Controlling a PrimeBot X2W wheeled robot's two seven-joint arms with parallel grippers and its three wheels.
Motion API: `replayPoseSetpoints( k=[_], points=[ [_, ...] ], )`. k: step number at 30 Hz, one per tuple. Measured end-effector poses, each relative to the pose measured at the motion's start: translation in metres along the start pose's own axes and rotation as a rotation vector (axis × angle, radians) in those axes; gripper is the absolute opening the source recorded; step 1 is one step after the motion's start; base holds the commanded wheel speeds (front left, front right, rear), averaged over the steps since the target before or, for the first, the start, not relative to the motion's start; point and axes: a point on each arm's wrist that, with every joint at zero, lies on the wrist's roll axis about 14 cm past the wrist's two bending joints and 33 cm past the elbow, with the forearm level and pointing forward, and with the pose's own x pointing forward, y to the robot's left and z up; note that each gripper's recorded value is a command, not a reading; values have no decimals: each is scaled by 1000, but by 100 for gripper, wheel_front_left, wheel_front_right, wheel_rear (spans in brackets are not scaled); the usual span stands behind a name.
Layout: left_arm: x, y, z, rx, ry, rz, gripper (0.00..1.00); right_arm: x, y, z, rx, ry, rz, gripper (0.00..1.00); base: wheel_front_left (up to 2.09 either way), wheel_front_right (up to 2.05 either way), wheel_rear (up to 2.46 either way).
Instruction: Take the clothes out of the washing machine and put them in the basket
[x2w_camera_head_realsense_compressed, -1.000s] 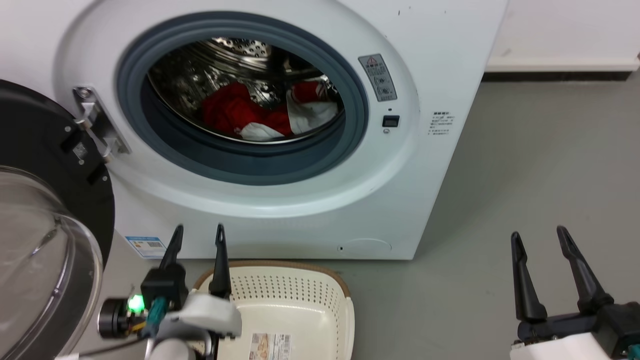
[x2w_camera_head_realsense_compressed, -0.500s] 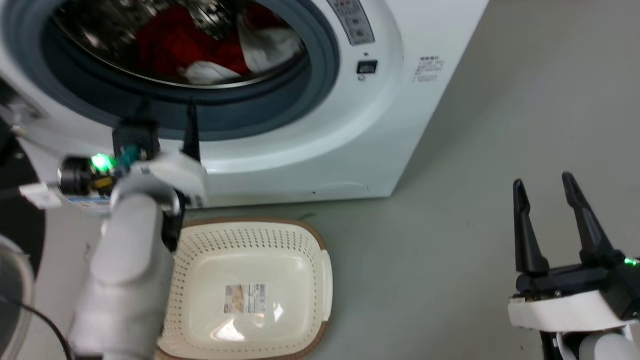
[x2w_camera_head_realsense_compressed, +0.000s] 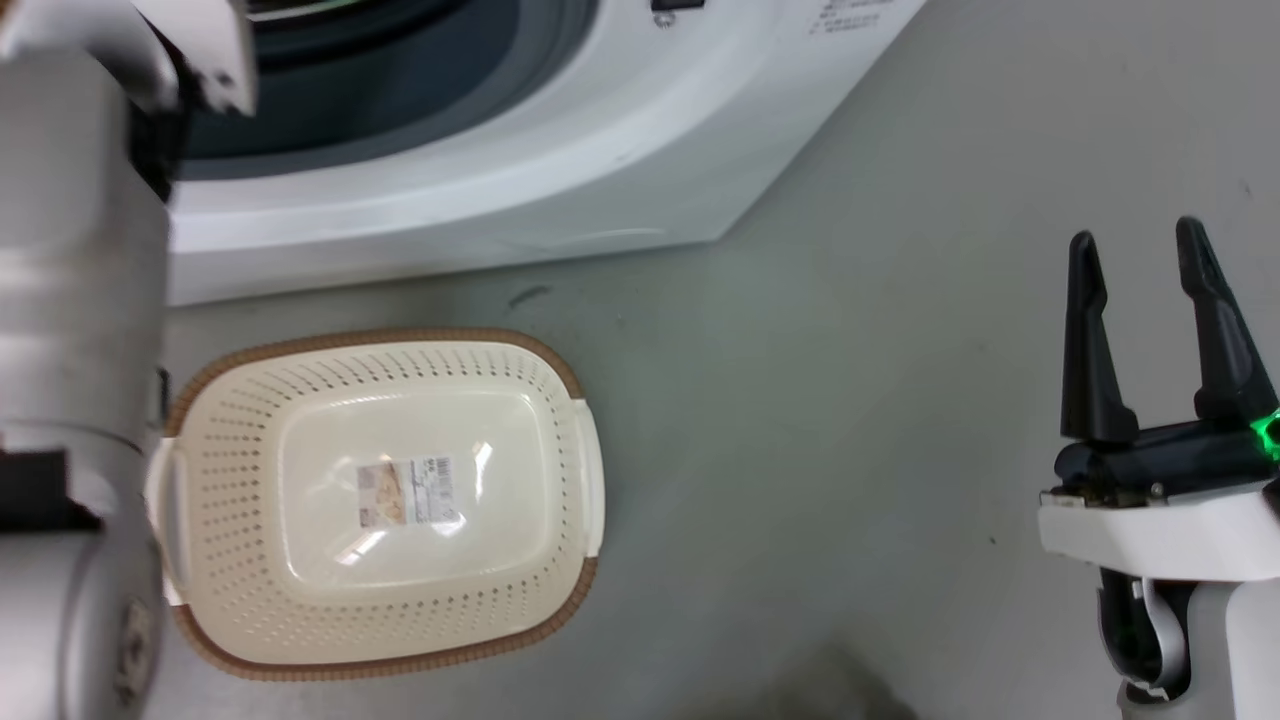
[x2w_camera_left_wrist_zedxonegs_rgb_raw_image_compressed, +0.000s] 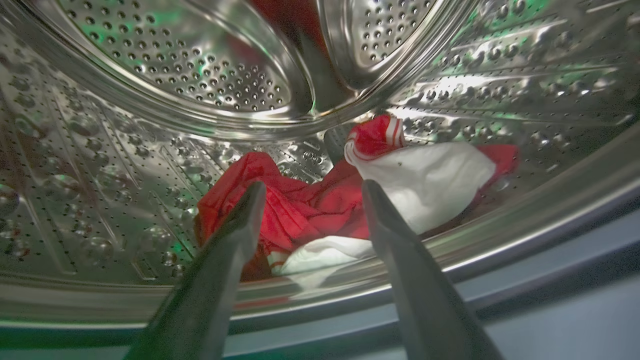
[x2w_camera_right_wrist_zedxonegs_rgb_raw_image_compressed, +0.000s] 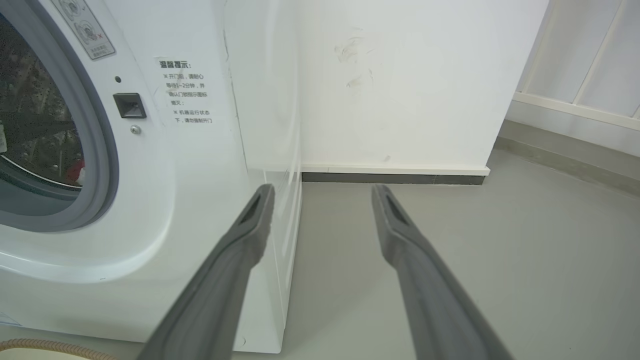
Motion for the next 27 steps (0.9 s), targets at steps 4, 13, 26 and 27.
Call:
replayPoseSetpoints(
  k=[4, 13, 26, 27],
  points=[
    [29, 9, -14, 12, 125, -5, 100, 6, -7, -15, 1, 30, -19, 100, 0, 0, 0],
    [63, 19, -54, 60, 430, -5, 100, 9, -19, -39, -11, 88, -48, 100, 0, 0, 0],
    [70, 16, -112, 92, 695, -14, 100, 9, -29, -59, -12, 137, -77, 100, 0, 0, 0],
    [70, 16, -114, 94, 700, -14, 100, 9, -29, -60, -13, 138, -77, 100, 0, 0, 0]
  ],
)
